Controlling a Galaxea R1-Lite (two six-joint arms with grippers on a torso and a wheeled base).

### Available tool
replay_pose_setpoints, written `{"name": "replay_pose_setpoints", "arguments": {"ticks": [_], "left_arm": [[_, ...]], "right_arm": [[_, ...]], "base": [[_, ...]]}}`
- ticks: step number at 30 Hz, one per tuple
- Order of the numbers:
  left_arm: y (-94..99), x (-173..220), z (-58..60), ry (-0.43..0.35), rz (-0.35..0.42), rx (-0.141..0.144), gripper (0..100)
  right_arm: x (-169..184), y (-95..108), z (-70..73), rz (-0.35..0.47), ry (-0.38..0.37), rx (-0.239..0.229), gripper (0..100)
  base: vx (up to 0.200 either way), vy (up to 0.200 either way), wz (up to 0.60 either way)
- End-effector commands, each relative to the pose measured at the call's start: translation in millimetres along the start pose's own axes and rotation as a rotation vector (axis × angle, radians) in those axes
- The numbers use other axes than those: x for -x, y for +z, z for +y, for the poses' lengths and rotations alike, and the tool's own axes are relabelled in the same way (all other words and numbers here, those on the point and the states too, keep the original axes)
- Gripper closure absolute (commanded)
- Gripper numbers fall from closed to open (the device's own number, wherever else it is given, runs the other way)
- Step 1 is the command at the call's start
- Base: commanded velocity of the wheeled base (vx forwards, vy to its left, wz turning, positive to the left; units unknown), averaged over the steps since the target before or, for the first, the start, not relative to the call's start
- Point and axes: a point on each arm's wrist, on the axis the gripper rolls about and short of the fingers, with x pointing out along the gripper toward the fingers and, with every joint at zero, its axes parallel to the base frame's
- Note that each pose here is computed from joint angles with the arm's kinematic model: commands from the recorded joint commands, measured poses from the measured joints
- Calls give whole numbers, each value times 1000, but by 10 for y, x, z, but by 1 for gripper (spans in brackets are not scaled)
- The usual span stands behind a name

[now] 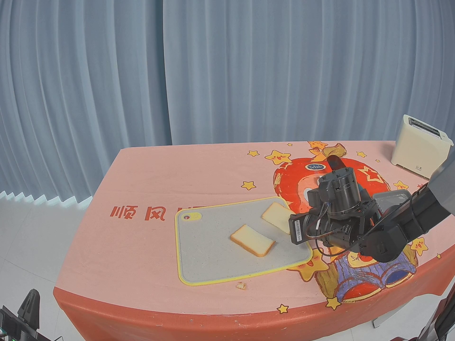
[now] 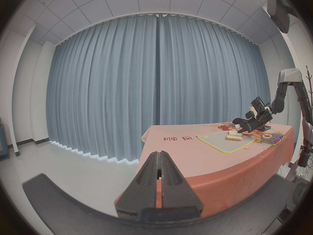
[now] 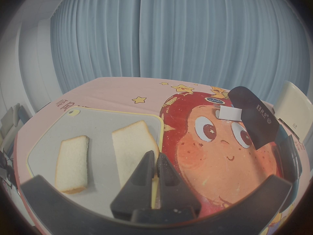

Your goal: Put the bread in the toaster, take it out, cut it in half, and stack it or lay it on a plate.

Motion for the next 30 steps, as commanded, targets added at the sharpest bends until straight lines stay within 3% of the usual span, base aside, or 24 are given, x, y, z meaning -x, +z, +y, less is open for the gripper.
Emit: {"name": "replay_pose_setpoints", "arguments": {"ticks": [1,18,30], "left_arm": [[-49,-14,0,1,19,0,100],[-49,-14,0,1,19,0,100],[-49,-14,0,1,19,0,100]], "right_arm": [[34,34,-2,-16,4,-7,100],[403,198,-88,-105,18,-40,100],[425,75,-118,-76,10,-35,100]], "base": [[0,0,0],[0,0,0],[0,0,0]]}}
